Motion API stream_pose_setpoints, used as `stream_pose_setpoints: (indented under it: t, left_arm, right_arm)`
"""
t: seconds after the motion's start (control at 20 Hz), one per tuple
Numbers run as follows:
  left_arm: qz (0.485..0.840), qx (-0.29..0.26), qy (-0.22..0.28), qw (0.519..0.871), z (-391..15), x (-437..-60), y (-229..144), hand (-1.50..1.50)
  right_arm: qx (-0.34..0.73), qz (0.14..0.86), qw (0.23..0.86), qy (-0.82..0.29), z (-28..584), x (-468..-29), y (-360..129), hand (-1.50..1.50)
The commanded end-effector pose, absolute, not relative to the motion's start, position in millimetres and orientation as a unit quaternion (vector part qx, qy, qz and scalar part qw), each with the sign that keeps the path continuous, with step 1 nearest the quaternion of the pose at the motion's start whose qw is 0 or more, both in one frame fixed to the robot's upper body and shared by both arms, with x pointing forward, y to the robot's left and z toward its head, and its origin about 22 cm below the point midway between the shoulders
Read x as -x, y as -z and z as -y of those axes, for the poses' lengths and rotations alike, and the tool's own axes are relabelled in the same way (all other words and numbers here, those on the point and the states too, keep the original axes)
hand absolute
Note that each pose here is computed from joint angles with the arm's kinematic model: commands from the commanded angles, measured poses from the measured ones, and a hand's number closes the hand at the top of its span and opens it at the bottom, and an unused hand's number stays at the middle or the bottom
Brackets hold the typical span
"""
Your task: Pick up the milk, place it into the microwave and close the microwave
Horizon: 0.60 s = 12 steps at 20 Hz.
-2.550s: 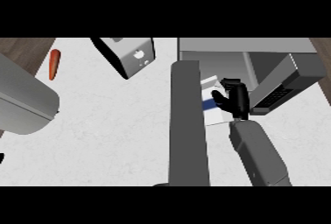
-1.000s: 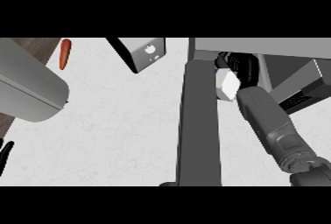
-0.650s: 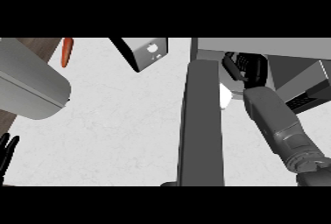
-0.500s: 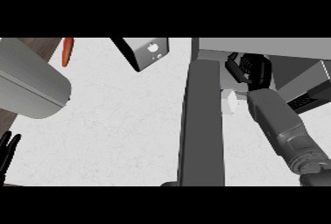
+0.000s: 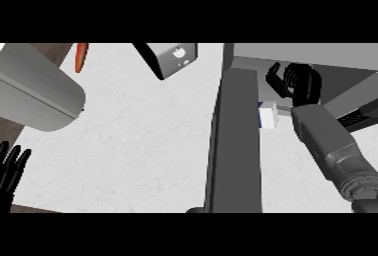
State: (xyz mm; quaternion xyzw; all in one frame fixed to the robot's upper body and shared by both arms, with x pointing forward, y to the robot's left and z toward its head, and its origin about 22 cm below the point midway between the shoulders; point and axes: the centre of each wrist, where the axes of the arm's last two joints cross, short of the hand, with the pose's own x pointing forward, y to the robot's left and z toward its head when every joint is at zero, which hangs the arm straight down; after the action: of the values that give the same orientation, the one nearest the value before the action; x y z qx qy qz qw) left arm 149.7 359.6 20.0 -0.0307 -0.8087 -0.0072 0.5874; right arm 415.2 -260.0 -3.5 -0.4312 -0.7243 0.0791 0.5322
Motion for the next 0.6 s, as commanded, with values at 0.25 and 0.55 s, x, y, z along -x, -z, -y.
stream_pose_setpoints:
  t: [0.25, 0.55]
  left_arm:
    - [0.811, 0.034, 0.017, 0.584, -351.6, -165.5, -21.3, -1.5]
    - [0.805, 0.038, 0.014, 0.593, -353.2, -168.7, -13.4, -1.5]
  right_arm:
    - [0.45, 0.724, 0.51, -0.113, 244.5, -412.3, 12.2, -1.5]
    - [0.447, 0.736, 0.497, -0.106, 232.4, -423.5, -4.2, -1.5]
